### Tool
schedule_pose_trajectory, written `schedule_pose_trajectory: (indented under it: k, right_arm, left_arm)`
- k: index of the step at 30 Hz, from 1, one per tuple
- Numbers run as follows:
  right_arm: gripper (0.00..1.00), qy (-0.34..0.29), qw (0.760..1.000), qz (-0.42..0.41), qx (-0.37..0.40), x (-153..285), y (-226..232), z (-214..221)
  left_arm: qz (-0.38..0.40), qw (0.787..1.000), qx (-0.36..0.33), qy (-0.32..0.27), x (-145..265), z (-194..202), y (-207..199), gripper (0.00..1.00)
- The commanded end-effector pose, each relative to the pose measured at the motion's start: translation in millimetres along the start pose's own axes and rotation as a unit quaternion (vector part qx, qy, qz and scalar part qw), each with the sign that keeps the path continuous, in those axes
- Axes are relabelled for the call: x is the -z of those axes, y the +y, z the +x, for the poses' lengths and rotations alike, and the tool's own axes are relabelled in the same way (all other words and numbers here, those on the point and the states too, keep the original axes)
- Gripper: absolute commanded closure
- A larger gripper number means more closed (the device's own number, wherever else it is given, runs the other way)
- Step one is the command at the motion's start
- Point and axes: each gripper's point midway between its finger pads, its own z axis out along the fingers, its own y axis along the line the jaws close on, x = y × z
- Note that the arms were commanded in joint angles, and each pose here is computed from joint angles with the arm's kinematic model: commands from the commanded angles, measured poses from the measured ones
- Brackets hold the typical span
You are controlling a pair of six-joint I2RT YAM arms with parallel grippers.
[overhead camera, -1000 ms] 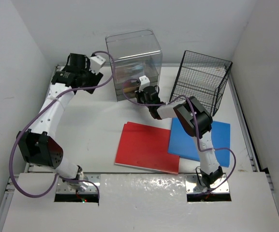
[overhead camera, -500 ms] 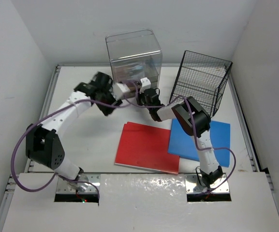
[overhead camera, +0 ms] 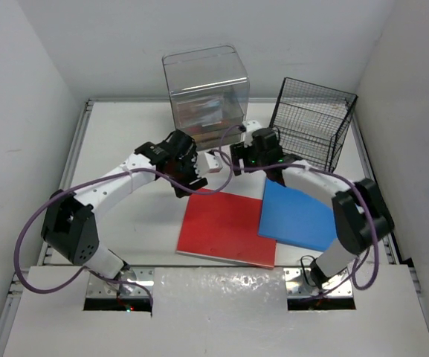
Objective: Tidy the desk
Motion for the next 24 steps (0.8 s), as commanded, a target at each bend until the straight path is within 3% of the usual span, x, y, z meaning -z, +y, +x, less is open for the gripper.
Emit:
schedule_pose_trajectory:
  k: [1,8,12,18,24]
  right_arm:
    - [0.26,0.104,0.988,0.011,-0.116,66,-11,43]
    - [0.30,0.126,0.963,0.023,-0.238,136,1,118]
    - [0.32,0.203,0.941,0.015,-0.269,155,14,167]
    - [0.32,0.272,0.916,0.037,-0.293,183,18,200]
    - [0.33,0.259,0.905,0.018,-0.337,186,30,217]
  left_arm:
    - [-0.023,0.999,0.031,0.027,-2,8,14,0.42]
    - [-0.016,1.000,0.024,-0.004,-12,-14,18,0.42]
    - [-0.019,1.000,0.015,-0.004,-17,-21,16,0.42]
    - [-0.022,1.000,-0.004,-0.005,-15,-24,7,0.42]
    - [-0.027,1.000,-0.013,-0.006,-15,-26,4,0.42]
